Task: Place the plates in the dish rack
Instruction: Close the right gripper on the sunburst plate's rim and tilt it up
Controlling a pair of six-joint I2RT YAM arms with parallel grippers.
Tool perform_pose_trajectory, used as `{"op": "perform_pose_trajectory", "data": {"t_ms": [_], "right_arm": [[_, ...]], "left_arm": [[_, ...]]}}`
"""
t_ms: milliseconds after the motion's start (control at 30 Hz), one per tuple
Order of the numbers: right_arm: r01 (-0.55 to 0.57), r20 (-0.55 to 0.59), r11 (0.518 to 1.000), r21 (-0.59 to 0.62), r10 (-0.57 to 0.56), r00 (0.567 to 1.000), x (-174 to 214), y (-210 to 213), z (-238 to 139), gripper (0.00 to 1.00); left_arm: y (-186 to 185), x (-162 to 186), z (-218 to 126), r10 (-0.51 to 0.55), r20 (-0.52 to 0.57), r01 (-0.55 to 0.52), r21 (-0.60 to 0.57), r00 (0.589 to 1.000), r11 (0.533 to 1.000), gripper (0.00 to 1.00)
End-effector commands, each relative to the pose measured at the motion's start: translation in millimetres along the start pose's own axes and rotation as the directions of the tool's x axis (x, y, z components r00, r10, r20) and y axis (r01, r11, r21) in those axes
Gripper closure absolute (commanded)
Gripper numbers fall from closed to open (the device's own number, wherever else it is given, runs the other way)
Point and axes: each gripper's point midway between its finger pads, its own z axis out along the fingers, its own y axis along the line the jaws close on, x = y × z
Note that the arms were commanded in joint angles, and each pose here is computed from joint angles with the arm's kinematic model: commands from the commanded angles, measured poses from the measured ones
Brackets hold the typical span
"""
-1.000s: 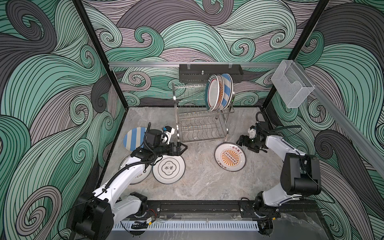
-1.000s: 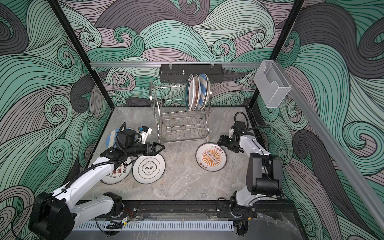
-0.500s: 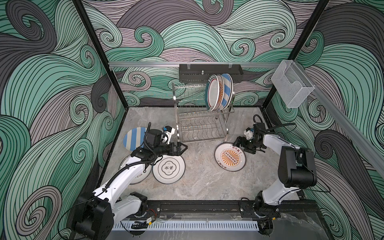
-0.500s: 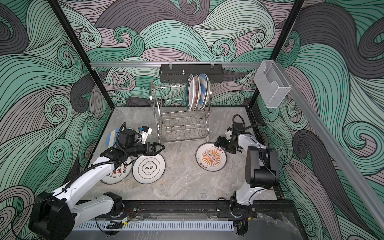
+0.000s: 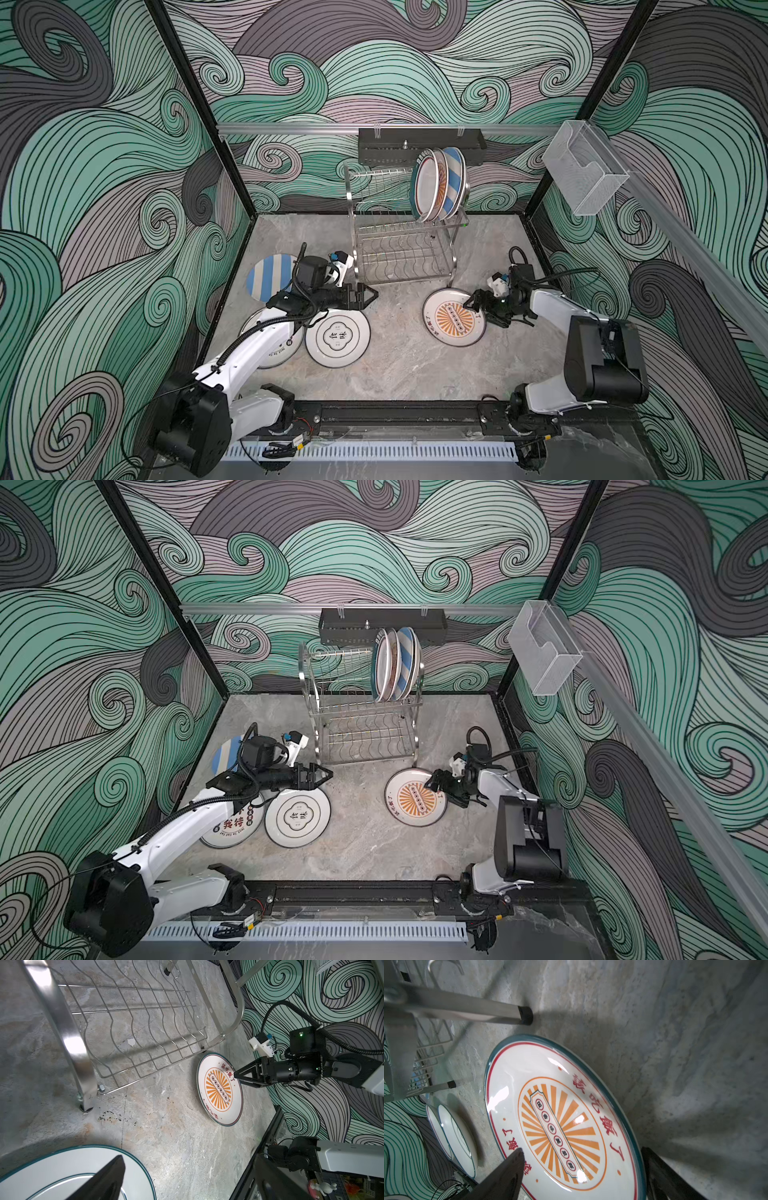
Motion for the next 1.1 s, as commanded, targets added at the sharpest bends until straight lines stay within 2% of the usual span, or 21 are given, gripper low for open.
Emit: {"op": "perform_pose_trajectory", "data": {"t_ms": [0, 133, 300, 567, 900, 1067], "right_arm": [[-0.029, -0.021, 0.998, -0.062, 0.028, 0.999, 16, 11, 4, 0.17], [-0.034, -0.041, 0.999, -0.035, 0.032, 0.999, 33, 8, 5, 0.21], [-0.082, -0.001, 0.997, -0.010, 0.082, 0.997, 43, -3, 6, 0.32], [-0.145, 0.077, 0.987, -0.070, 0.151, 0.986, 37, -3, 14, 0.45], [-0.229, 0.058, 0.967, -0.115, 0.237, 0.970, 37, -10, 25, 0.59], [-0.241, 0.059, 0.962, -0.128, 0.250, 0.967, 38, -10, 26, 0.73]], "left_arm": [[-11, -11, -1, 0.027, 0.015, -0.027, 0.021, 1.000, 0.999, 0.01], [-10, -12, -1, 0.027, 0.008, -0.027, 0.017, 1.000, 0.999, 0.01], [-10, -14, -1, 0.033, 0.010, -0.033, 0.010, 0.999, 0.999, 0.01], [-7, -13, 0, 0.034, 0.003, -0.034, 0.001, 0.999, 0.999, 0.01], [-7, -17, -1, 0.042, 0.013, -0.042, -0.009, 0.999, 0.999, 0.01], [-10, -29, -3, 0.066, 0.042, -0.065, -0.018, 0.997, 0.998, 0.02]]}}
